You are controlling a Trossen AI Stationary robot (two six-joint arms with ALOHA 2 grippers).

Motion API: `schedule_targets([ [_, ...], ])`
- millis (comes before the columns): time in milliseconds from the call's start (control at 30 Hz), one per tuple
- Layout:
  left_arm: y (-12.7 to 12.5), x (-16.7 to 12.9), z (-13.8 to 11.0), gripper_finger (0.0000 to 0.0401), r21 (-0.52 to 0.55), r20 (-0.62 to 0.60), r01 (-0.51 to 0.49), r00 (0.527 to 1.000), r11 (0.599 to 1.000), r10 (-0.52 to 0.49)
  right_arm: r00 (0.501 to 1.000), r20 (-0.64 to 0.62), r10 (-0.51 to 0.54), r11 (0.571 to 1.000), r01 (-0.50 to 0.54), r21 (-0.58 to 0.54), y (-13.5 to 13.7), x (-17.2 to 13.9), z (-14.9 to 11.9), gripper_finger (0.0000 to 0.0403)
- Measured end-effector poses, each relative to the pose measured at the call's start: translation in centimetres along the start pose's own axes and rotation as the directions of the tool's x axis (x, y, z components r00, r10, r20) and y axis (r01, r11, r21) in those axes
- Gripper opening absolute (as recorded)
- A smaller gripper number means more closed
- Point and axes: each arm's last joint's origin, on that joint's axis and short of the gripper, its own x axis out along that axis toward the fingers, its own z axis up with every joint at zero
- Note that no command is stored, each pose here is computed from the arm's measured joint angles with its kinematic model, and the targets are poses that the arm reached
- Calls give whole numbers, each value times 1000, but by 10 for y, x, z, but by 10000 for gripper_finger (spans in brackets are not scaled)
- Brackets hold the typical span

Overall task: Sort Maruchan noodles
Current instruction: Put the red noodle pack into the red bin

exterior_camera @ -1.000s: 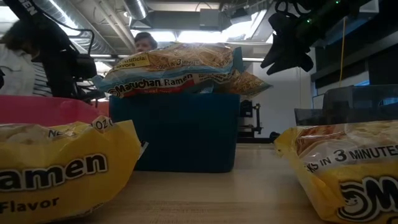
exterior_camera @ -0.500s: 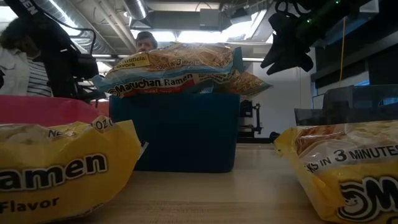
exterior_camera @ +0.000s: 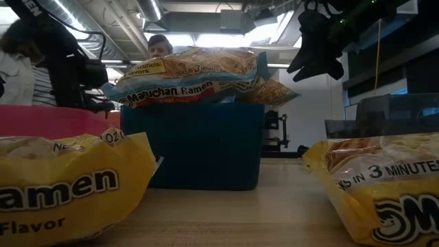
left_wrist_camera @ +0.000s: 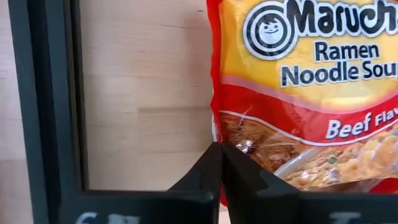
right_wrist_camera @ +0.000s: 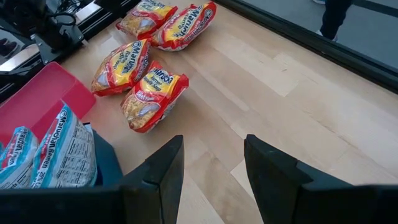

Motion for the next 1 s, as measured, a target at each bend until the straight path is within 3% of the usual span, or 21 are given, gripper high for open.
schedule_targets([
  [300, 1, 0, -2, 1, 23, -15, -9, 1000, 1000, 9, 1000, 18, 22, 1000, -22, 7, 1, -6, 2, 165],
  [667, -4, -15, 0, 0, 54, 45, 71, 996, 996, -73, 999, 31, 33, 999, -33, 10, 1, -10, 3, 165],
  [1000, -8, -19, -8, 0, 56, 12, 102, 995, 993, -103, 999, 32, 33, 999, -33, 9, 1, -10, 3, 165],
])
